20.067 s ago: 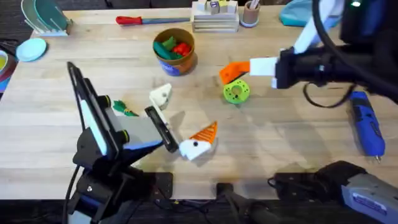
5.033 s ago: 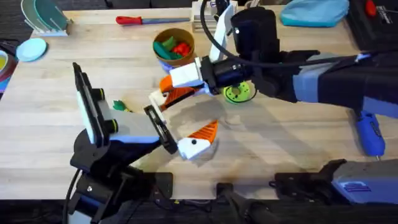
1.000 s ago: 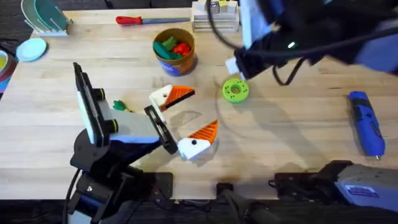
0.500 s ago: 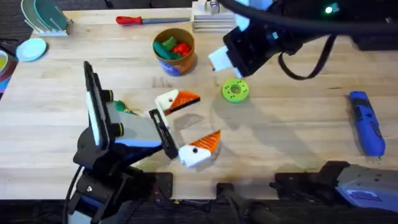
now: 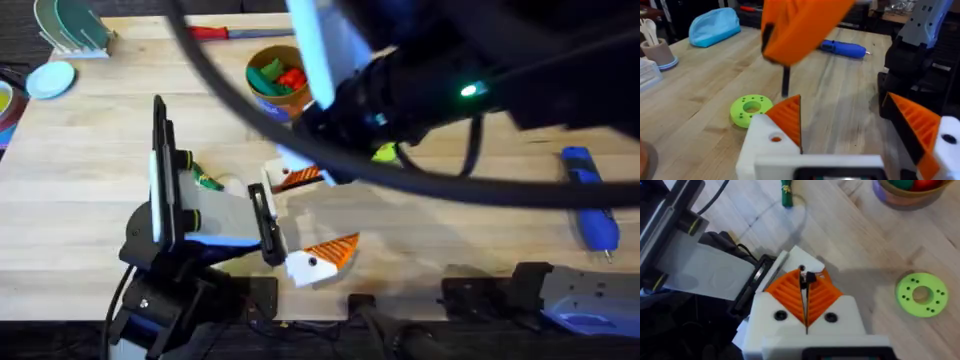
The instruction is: Pick up the gripper from the table and insert it into the empty holder that is missing its gripper. Then pick up a screw, insert it into the mounting hole, and use the screwdriver to tighten it. Finally, clean up the table by picking up the vegetable and placing it into the bucket.
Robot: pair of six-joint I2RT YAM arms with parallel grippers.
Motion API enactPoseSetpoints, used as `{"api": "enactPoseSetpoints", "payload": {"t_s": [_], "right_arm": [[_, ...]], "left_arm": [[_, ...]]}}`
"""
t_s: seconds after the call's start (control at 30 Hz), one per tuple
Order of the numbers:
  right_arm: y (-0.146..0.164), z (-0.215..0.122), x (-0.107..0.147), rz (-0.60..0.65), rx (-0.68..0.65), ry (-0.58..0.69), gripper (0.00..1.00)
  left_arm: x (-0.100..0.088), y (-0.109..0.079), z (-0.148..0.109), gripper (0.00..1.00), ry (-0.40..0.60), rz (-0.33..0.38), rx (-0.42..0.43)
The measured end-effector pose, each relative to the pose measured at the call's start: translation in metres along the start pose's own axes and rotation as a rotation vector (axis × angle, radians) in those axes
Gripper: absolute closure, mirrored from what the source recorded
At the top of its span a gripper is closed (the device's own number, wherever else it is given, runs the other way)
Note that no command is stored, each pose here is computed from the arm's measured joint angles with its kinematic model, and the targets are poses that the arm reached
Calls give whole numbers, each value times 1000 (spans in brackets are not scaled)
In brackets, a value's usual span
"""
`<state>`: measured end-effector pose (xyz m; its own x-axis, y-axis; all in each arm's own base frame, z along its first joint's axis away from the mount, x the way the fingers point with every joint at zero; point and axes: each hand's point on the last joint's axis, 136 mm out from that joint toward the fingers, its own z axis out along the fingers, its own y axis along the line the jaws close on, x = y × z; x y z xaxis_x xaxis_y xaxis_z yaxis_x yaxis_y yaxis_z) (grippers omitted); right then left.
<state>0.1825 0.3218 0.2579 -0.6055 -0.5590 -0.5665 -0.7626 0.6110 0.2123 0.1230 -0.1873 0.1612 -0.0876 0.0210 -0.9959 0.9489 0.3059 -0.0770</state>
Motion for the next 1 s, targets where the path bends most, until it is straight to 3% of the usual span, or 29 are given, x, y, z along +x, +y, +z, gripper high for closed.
{"api": "enactPoseSetpoints", "payload": {"t_s": [0.3, 1.0], "right_arm": [[9, 31, 9, -4, -4, 78, 996], [6, 31, 5, -23, 11, 60, 996]], "left_arm": [[1, -2, 0, 8, 2, 0, 12], [1, -2, 0, 8, 2, 1, 12]]}}
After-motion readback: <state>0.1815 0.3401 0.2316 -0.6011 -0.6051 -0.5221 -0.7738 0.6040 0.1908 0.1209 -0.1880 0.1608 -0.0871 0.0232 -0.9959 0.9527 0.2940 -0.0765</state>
